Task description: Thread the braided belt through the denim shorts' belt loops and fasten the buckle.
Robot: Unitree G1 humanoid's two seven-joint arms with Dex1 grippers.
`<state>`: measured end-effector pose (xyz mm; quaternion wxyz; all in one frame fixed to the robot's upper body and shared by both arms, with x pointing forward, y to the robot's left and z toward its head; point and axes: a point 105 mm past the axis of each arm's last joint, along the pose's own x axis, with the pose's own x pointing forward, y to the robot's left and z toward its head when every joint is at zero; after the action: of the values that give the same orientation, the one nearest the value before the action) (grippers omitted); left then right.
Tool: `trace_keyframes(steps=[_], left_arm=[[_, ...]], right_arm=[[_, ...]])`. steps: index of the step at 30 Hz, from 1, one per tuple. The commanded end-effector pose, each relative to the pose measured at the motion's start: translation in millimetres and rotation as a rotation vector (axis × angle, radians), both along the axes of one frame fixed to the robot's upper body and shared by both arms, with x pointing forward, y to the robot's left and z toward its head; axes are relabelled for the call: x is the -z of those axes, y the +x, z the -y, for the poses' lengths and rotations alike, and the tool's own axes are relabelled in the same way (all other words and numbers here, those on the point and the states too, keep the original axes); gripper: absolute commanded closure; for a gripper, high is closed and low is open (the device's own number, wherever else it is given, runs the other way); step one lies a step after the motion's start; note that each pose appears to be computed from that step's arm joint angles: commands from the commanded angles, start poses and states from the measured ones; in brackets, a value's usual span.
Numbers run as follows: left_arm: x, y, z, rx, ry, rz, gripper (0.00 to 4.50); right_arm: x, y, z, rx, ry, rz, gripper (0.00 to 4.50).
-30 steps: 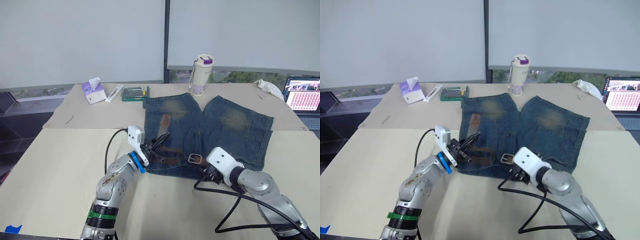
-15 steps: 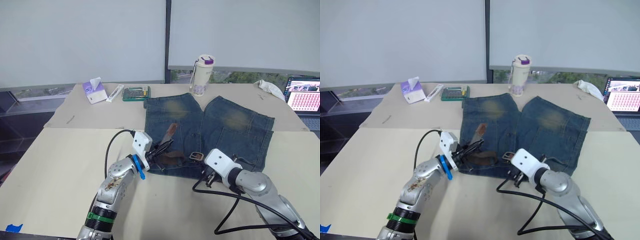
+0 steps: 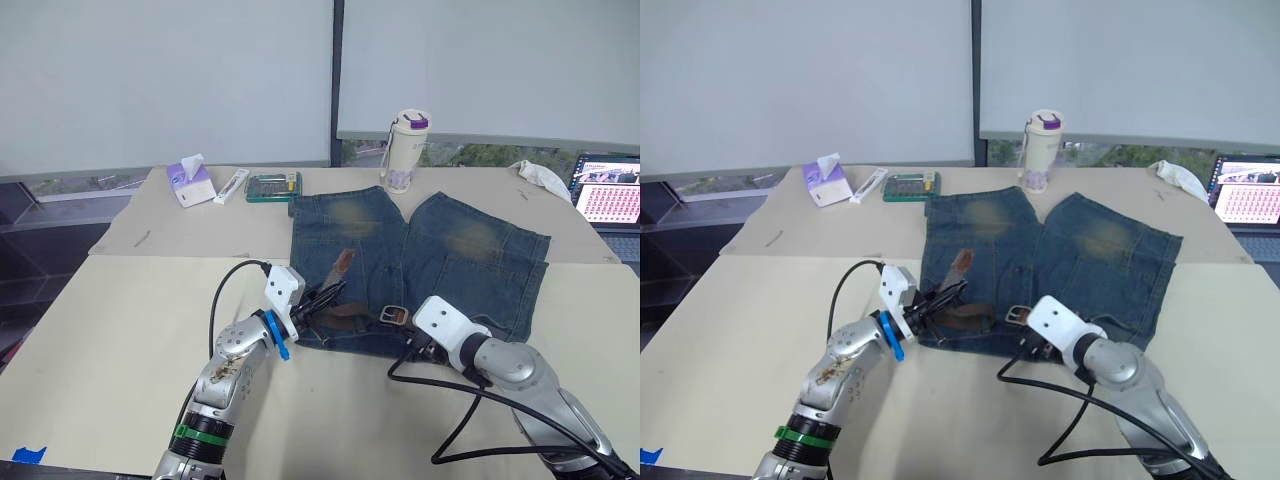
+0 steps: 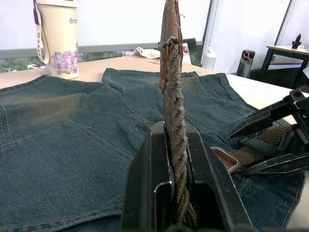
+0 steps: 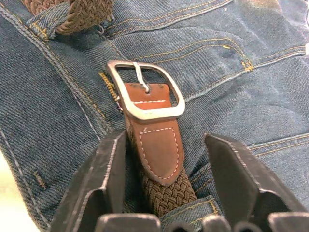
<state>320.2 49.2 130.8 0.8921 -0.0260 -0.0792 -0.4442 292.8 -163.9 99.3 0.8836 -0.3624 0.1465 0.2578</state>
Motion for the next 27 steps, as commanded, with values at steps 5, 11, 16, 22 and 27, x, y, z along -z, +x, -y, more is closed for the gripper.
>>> trace_keyframes(steps=[5,11,16,22,27], left_arm=[[-8,-1,1,0.006,0.003,0.046,4.5],[-5,-2,3,0.015,0.023,0.045,4.5],[3,-4,7,0.033,0.122,0.077,4.5],[17,0,9,0.001,0.264,0.14,4.5],[31,10,20,-0.025,0.402,0.199,4.5]], right_arm=[[6,1,14,0.1,-0.001,-0.035,2.66],[9,-4,12,0.097,-0.004,-0.06,4.45],[-14,4,7,0.099,0.04,0.069,4.45],[-37,3,-6,0.147,0.324,0.144,4.45],[-50,3,-18,0.131,0.456,0.185,4.45]])
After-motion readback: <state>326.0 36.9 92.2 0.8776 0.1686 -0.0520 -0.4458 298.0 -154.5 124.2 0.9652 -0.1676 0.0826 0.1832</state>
